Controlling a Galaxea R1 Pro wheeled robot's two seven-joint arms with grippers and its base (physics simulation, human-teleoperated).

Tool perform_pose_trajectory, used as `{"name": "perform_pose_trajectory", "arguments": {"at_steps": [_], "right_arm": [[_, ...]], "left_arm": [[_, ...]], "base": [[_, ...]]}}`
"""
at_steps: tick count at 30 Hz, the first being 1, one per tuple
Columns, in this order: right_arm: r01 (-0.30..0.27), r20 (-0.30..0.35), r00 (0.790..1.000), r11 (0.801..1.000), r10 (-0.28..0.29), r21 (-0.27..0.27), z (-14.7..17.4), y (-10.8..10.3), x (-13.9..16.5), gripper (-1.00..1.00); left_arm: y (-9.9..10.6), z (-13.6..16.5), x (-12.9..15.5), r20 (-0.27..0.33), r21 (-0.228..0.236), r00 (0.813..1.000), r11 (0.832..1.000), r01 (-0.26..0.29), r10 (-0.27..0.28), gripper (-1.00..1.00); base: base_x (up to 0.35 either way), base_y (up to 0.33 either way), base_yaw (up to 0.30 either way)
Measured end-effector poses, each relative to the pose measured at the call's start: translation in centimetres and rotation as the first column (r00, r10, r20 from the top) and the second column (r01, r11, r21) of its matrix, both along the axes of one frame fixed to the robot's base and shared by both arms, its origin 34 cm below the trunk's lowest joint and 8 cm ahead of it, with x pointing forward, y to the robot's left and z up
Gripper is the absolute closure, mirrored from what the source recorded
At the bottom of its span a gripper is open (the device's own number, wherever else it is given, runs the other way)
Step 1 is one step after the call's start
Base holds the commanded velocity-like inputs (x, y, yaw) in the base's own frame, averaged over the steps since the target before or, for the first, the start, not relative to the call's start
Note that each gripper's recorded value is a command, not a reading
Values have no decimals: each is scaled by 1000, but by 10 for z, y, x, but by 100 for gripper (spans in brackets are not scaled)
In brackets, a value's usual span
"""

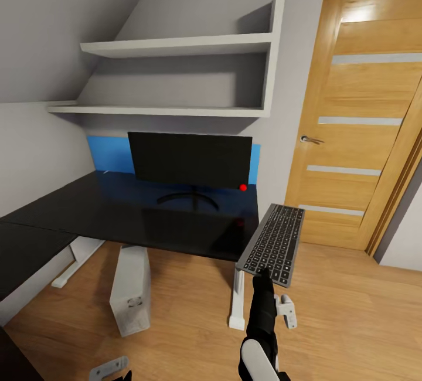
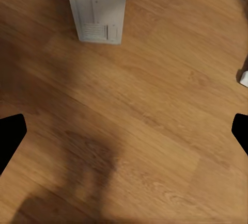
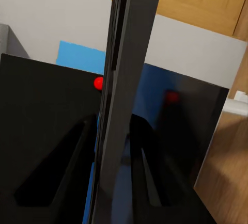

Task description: In the bedroom, organize the workspace by keeping the computer under the desk, ensuring the monitor is on the desk, placing the keyboard on the desk next to the monitor, placing the mouse on the desk next to the keyboard, moving the folder from the swivel chair onto the desk next to the mouse, stacking the notebook on top of the folder with the pen on top of the notebook, and positioning the swivel chair next to the desk.

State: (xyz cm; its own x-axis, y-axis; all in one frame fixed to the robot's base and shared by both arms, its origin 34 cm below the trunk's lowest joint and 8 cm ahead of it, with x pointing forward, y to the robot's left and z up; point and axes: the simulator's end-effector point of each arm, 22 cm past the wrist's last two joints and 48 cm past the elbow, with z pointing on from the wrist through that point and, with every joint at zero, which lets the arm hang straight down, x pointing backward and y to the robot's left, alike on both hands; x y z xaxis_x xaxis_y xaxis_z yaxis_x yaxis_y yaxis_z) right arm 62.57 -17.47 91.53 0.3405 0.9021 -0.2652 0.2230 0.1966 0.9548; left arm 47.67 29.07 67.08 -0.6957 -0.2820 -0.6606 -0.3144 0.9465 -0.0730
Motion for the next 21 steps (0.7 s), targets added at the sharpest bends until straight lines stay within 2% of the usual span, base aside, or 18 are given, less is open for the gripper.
{"name": "perform_pose_trajectory", "arguments": {"at_steps": [21], "right_arm": [[-10,-7,1000,1000,10,-5,-3,3,0,100]], "left_arm": [[-2,-3,-2,-8,-1,1000,1000,4,-4,-100]], "base": [[0,0,0]]}}
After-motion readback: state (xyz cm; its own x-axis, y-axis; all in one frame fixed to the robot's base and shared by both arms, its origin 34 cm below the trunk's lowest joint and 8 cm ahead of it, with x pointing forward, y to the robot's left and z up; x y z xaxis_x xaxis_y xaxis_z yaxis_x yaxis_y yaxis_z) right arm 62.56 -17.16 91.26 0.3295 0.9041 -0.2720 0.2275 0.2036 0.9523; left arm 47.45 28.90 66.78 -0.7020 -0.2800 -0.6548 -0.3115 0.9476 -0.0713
